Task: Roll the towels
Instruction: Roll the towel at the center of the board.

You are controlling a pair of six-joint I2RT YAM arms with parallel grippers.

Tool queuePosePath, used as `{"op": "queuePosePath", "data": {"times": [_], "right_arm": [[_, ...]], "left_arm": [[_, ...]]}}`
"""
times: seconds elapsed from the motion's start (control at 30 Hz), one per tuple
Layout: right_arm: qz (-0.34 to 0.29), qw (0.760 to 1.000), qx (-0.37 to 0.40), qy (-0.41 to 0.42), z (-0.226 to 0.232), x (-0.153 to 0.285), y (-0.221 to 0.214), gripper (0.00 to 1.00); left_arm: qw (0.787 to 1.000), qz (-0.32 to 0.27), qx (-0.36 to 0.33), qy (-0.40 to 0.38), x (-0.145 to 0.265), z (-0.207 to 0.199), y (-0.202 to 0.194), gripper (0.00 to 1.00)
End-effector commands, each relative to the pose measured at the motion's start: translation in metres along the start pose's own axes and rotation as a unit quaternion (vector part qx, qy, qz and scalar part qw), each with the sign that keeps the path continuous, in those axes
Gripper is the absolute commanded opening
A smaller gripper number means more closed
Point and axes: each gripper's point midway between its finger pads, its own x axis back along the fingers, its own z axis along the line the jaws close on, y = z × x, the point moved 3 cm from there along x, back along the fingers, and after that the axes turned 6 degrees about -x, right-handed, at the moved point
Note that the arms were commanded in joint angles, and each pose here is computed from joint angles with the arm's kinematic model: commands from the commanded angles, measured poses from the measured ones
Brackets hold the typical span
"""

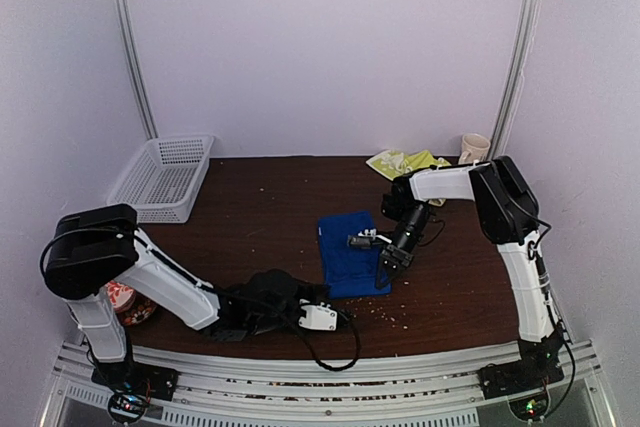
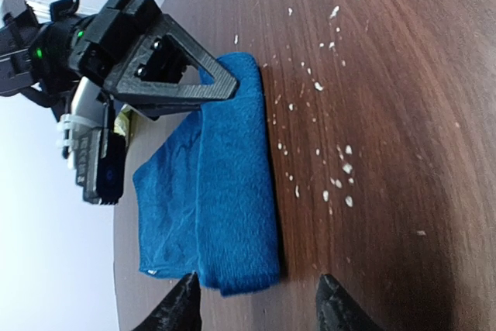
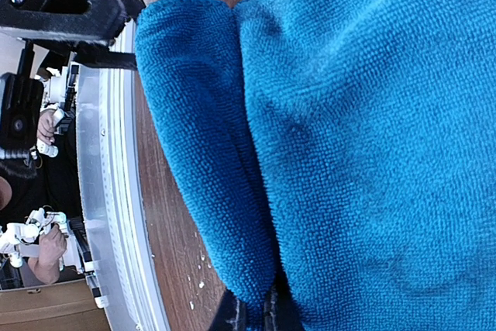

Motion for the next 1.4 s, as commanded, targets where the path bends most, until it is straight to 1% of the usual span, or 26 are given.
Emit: {"op": "queuePosePath", "data": {"times": [0.0,0.07,0.17,0.5,0.8,1.03,1.13,1.23,1.37], "right_arm": [[0.007,1.000,-0.003,-0.014,-0.015,-0.003,-0.001,0.01],[0.007,1.000,-0.002,-0.014,-0.015,-0.003,-0.001,0.01],[0.007,1.000,-0.002,-0.014,-0.014,-0.002,-0.001,0.01],[0.006,1.000,0.000,-0.015,-0.014,-0.002,0.000,0.01],[0.009,1.000,0.001,-0.014,-0.013,-0.002,-0.001,0.01],[0.009,1.000,0.000,-0.012,-0.013,-0.003,-0.002,0.01],[0.010,1.000,-0.001,-0.011,-0.014,-0.003,-0.002,0.01],[0.011,1.000,-0.003,-0.011,-0.015,-0.004,-0.003,0.01],[0.012,1.000,-0.005,-0.011,-0.016,-0.004,-0.003,0.01]], "left_arm": [[0.996,-0.048,0.013,0.076,0.018,0.036,0.020,0.51],[0.997,-0.059,0.004,0.040,0.012,0.029,0.027,0.51],[0.999,-0.054,-0.004,0.004,0.001,0.018,0.028,0.51],[0.997,-0.039,-0.018,-0.070,-0.020,-0.011,0.023,0.44],[0.999,-0.003,0.014,-0.048,-0.030,-0.003,-0.003,0.46],[0.998,0.011,0.024,-0.065,-0.036,-0.014,-0.017,0.46],[0.998,0.021,0.025,-0.057,-0.037,-0.015,-0.021,0.46],[0.999,0.010,0.030,-0.033,-0.030,-0.007,-0.019,0.50],[0.999,-0.025,0.023,-0.024,-0.017,0.001,-0.008,0.50]]}}
